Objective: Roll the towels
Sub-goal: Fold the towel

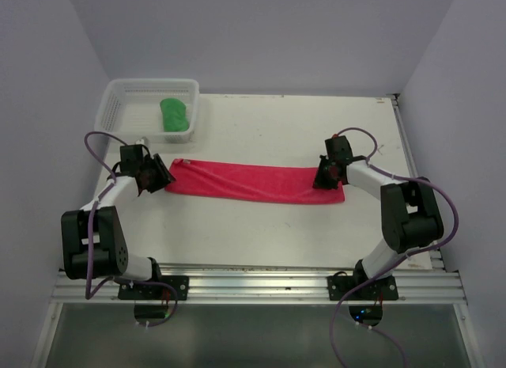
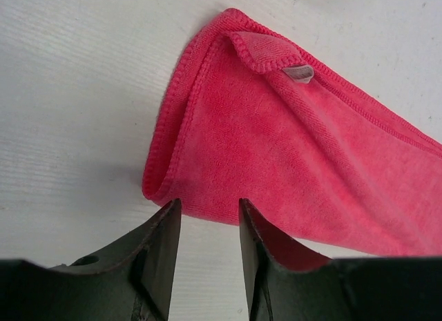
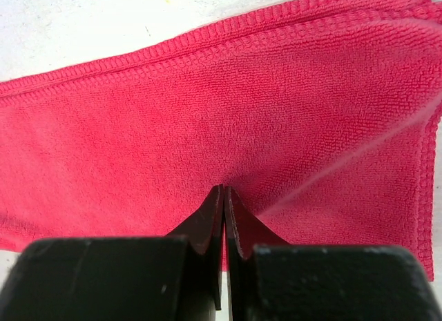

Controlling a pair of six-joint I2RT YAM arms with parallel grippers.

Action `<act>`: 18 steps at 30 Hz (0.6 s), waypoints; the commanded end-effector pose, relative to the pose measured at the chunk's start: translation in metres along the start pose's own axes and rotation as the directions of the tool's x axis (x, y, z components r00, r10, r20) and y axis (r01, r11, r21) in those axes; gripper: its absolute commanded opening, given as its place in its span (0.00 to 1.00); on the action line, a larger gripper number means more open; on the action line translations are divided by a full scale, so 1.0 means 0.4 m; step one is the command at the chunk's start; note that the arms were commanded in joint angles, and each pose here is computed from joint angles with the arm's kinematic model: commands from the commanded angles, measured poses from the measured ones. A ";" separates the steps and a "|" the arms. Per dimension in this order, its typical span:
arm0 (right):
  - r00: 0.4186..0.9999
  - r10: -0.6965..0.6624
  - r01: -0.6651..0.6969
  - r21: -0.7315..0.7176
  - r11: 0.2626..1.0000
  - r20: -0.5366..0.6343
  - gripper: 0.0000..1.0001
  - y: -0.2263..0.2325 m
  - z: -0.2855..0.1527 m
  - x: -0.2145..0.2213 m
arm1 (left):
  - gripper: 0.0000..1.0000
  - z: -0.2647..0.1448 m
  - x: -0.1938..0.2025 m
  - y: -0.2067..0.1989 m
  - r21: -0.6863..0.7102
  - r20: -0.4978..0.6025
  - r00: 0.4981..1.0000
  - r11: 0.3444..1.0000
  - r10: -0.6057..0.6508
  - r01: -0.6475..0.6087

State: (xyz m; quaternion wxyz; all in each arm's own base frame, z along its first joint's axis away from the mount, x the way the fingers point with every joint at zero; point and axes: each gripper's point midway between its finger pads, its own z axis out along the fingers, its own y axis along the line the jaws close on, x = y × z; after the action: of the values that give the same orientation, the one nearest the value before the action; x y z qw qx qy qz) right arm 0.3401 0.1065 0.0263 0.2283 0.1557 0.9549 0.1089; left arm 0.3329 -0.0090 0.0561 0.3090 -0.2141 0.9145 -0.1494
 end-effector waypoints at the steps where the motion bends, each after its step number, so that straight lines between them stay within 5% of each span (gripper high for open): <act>1: 1.000 -0.020 0.020 -0.042 0.999 0.012 0.01 0.026 0.007 -0.015 | 0.43 0.009 -0.008 0.010 -0.030 0.017 1.000 0.999 0.025 -0.024; 18: 0.999 -0.039 0.037 -0.065 0.997 -0.030 0.03 0.040 0.036 0.005 | 0.53 0.010 -0.046 0.021 -0.127 0.059 0.996 0.990 0.065 -0.057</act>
State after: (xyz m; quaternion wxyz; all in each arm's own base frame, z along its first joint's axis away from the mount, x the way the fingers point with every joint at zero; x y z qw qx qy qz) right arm 0.3411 0.1155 0.0170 0.2156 0.1463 0.9571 0.1266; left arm 0.3303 -0.0002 0.0472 0.3045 -0.2181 0.9224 -0.0940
